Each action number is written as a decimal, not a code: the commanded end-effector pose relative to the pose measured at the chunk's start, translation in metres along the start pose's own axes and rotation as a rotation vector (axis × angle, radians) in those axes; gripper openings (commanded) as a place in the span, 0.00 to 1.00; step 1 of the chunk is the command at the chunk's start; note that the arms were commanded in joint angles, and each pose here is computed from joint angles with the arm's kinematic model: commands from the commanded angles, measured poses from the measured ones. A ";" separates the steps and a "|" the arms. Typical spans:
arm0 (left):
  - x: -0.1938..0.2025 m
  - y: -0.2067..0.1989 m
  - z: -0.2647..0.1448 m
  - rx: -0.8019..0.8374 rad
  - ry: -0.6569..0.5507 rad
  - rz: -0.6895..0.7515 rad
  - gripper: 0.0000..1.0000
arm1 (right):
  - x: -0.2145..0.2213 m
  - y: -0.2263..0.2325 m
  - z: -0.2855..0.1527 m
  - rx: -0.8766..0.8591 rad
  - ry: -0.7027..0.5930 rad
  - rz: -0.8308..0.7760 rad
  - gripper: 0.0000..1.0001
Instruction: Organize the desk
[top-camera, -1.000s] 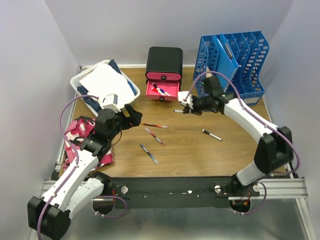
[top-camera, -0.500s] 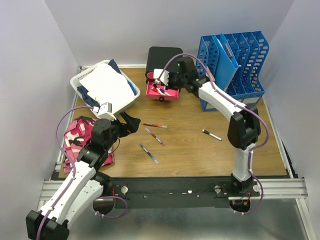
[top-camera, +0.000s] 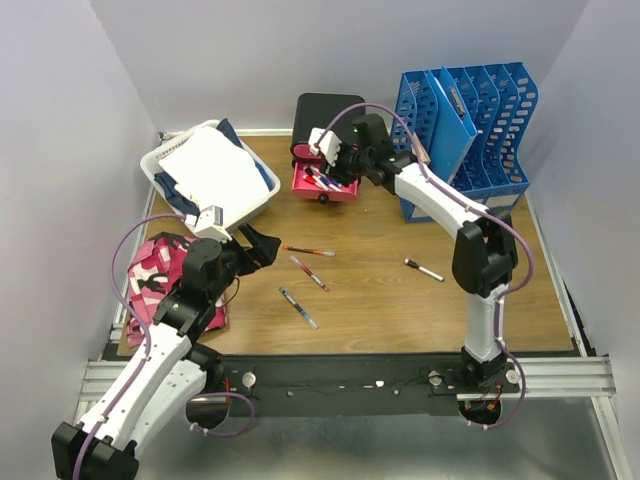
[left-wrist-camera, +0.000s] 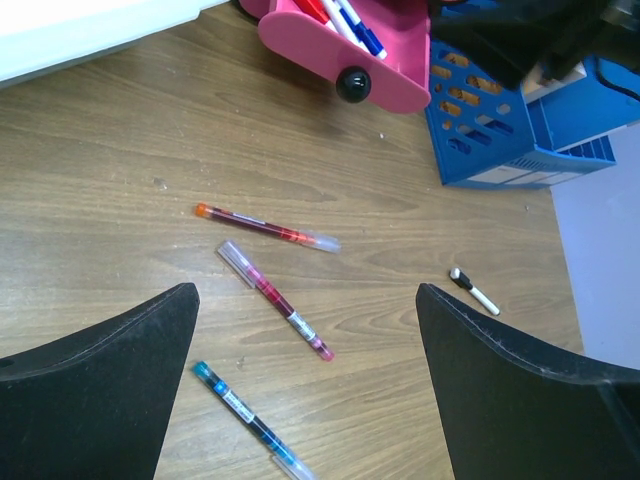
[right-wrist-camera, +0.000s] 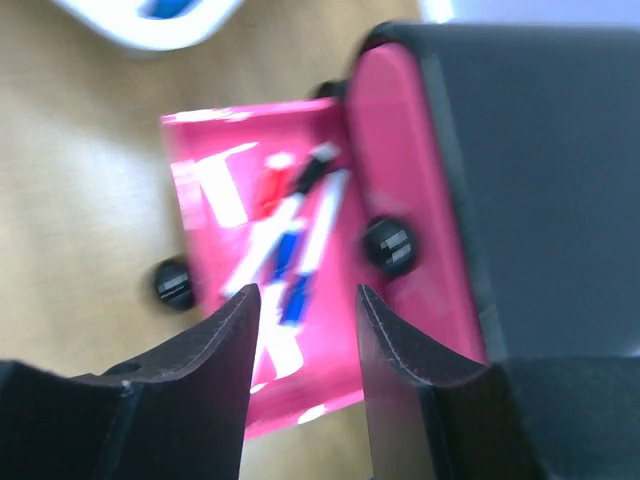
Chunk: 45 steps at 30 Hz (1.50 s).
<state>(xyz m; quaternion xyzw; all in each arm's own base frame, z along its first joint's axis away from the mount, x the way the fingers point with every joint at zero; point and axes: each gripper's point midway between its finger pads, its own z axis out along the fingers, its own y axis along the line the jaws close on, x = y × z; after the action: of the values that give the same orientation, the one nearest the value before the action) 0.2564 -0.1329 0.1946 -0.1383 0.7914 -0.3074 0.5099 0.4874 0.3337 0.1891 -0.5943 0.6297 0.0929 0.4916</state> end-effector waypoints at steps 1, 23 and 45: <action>0.001 0.003 0.003 -0.010 0.005 0.000 0.99 | -0.012 0.053 -0.058 -0.218 -0.012 0.161 0.54; 0.008 -0.004 0.018 0.018 0.054 -0.008 0.99 | 0.236 0.174 -0.194 -0.183 0.770 0.424 0.60; 0.010 -0.002 0.020 0.010 0.062 0.008 0.99 | 0.195 0.192 -0.170 -0.477 0.513 0.466 0.01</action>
<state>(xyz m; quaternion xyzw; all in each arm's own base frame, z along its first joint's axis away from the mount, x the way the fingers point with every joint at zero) 0.2663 -0.1451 0.1719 -0.1309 0.8147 -0.3060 0.4748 0.2799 0.0954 0.0170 -0.5002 0.8549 0.0832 0.1092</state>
